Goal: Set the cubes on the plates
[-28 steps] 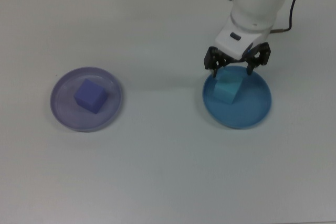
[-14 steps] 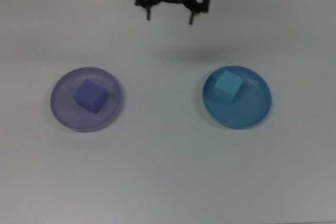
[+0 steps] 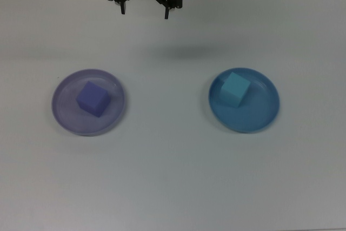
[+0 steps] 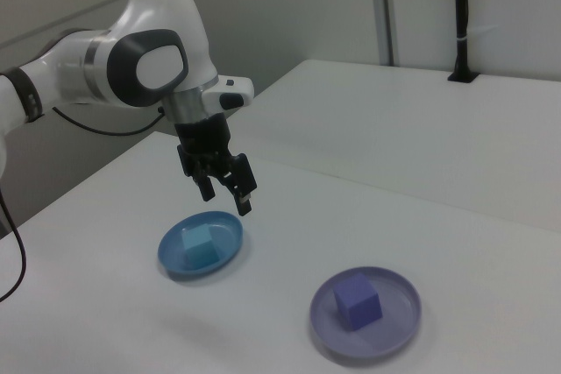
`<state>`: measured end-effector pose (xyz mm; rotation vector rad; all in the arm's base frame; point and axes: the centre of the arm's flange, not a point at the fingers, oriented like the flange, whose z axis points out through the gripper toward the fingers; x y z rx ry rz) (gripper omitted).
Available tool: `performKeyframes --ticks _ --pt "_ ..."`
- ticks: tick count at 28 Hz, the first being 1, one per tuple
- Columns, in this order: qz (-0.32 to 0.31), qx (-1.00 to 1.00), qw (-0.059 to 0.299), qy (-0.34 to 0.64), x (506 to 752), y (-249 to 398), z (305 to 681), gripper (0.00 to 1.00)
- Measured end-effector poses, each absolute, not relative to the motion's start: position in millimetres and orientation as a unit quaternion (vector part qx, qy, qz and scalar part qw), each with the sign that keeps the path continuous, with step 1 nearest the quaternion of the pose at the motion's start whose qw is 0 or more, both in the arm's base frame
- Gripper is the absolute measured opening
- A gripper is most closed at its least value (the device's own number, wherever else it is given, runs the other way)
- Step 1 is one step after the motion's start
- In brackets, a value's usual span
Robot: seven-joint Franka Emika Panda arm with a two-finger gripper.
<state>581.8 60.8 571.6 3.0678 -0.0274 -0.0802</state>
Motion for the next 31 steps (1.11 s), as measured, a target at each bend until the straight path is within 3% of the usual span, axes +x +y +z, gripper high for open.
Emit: performKeyframes --ticks 17,31 --pt "-0.009 0.999 0.034 -0.021 582.4 47.6 588.7 1.00" --pt "0.012 0.999 0.001 -0.040 577.7 35.0 614.5 1.00"
